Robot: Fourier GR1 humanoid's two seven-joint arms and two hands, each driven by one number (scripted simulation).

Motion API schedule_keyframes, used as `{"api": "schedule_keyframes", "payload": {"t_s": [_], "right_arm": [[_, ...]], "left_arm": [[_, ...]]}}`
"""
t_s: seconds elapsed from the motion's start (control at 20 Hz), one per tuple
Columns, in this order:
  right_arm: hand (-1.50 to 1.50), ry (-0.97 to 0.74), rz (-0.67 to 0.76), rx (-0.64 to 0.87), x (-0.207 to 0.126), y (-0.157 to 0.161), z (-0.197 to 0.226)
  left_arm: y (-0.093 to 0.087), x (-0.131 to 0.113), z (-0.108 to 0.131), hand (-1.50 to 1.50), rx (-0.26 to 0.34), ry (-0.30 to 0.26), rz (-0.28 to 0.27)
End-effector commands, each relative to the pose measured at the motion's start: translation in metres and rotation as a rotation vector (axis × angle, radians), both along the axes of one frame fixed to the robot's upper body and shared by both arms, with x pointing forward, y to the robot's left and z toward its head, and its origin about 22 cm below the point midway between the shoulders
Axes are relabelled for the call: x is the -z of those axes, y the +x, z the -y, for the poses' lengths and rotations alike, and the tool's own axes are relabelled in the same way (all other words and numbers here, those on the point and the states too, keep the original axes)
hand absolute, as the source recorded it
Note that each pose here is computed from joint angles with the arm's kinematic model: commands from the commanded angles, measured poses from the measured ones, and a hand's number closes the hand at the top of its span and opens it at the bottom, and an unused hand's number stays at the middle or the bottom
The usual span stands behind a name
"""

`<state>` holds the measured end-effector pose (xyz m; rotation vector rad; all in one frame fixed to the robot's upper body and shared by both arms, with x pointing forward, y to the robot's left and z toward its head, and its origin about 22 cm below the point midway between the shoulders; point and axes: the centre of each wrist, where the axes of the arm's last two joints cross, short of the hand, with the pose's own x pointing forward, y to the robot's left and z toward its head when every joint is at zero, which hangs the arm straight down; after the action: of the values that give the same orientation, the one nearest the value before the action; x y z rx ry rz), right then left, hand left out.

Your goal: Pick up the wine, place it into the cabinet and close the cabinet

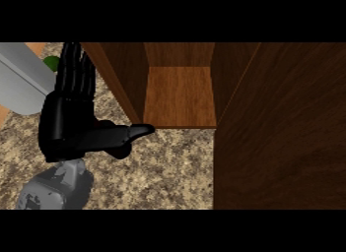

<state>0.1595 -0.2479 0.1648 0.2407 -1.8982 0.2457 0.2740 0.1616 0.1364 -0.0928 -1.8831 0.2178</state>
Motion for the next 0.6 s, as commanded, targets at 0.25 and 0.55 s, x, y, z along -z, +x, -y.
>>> {"api": "schedule_keyframes", "payload": {"t_s": [0.25, 0.55], "right_arm": [[-1.5, 0.005, 0.007, 0.003, -0.006, -0.006, -0.005], [-1.5, 0.007, 0.004, -0.004, -0.017, -0.004, -0.005]], "left_arm": [[-0.023, 0.019, -0.025, -1.5, -0.06, 0.015, -0.056], [-0.027, 0.032, -0.023, -1.5, -0.085, 0.037, -0.072]]}}
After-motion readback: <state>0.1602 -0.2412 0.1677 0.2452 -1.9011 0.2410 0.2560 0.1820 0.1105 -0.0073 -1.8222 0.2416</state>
